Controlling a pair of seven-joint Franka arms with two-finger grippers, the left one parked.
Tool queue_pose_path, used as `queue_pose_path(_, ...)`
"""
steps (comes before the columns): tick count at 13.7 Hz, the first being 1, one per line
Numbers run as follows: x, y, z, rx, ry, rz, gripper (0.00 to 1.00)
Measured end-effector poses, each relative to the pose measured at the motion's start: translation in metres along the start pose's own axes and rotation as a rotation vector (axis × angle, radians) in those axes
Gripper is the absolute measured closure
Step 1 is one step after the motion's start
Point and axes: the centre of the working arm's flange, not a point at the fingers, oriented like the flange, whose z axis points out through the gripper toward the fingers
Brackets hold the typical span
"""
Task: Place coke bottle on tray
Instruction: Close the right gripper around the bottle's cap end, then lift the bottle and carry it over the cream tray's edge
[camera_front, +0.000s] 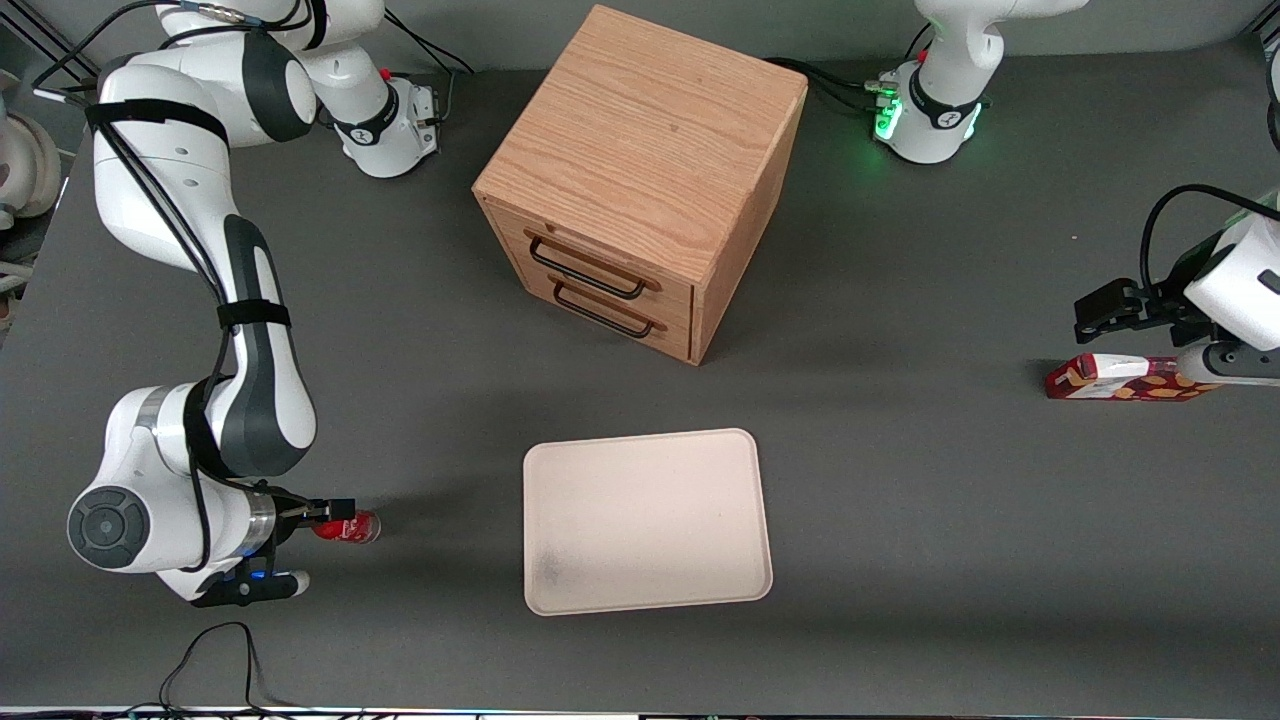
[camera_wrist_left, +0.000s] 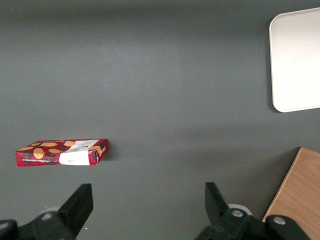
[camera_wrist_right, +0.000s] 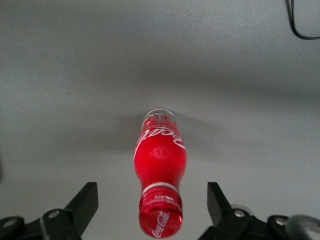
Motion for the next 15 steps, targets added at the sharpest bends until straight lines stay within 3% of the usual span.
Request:
queue_pose_path(2, 0.0, 0.0, 0.0, 0.0, 0.003, -0.002, 0.07)
queue_pose_path(7, 0.0, 0.002, -0.002, -0.002, 0.009, 0.0, 0.67)
queue_pose_path(13, -0.004, 0.003, -0.024, 0.0, 0.027, 0.002, 0.67)
queue_pose_path(15, -0.02, 0.004, -0.059, 0.003, -0.002, 0.003, 0.67)
